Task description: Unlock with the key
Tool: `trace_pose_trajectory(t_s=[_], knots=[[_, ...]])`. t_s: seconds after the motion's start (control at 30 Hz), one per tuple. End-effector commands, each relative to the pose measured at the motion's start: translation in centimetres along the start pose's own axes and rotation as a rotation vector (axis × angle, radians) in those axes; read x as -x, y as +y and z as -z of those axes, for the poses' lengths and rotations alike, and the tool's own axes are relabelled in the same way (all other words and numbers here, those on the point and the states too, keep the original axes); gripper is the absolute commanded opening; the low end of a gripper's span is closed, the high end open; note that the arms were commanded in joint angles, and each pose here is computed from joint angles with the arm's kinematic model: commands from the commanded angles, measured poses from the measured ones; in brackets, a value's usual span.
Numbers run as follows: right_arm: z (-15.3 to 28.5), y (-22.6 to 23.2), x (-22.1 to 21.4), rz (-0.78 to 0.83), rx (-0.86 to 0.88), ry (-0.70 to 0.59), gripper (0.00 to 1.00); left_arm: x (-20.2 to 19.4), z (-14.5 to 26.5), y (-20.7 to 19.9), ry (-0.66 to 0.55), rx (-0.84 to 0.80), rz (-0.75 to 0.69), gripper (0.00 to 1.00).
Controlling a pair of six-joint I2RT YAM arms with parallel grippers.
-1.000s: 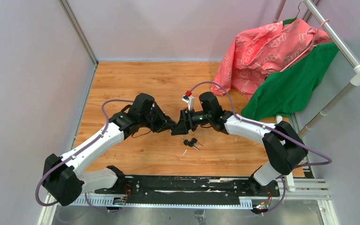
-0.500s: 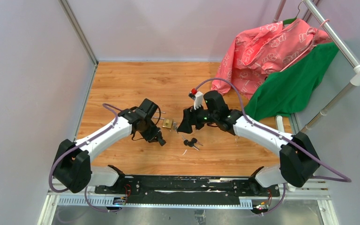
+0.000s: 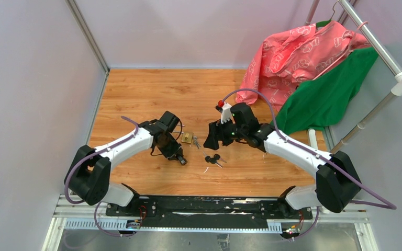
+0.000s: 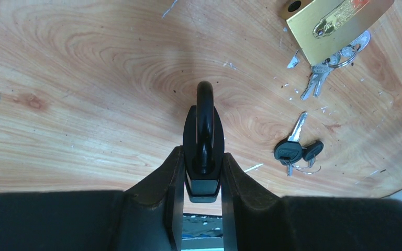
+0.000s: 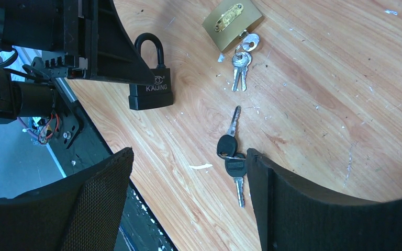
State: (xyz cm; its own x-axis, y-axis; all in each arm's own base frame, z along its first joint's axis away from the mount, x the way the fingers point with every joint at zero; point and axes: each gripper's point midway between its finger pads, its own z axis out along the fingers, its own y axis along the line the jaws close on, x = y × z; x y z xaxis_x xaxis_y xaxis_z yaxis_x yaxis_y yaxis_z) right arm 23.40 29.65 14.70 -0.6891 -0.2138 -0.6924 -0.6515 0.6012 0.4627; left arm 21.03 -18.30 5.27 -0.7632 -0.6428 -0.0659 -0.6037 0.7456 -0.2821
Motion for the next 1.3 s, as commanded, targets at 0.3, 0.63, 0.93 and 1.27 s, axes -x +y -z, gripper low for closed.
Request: trace_pose_trajectory(t_s=[0.3,0.63,0.93,1.27], knots=[[0.5,-0.7,-0.5,0.004,-0.028,0.019,0.81,1.0,-0.8,0.3,-0.025,0.019,-0.026,0.42],[0.7,-1.2,-1.0,0.023,-0.054,0.032,0.81,1.2,-0.8,-0.4,-0.025,0.014,-0.036,0.49],[1.1,-1.5,-1.0,0.048,-0.071,0.032,0.81,1.8,0.5,-0.8,-0.066,-0.026,-0.037,0.50],[1.1,-1.4,-1.4,0.129,-0.080,0.047,0.80,3.0,2.3,-1.4,-0.148,-0.077,-0.052,0.70]])
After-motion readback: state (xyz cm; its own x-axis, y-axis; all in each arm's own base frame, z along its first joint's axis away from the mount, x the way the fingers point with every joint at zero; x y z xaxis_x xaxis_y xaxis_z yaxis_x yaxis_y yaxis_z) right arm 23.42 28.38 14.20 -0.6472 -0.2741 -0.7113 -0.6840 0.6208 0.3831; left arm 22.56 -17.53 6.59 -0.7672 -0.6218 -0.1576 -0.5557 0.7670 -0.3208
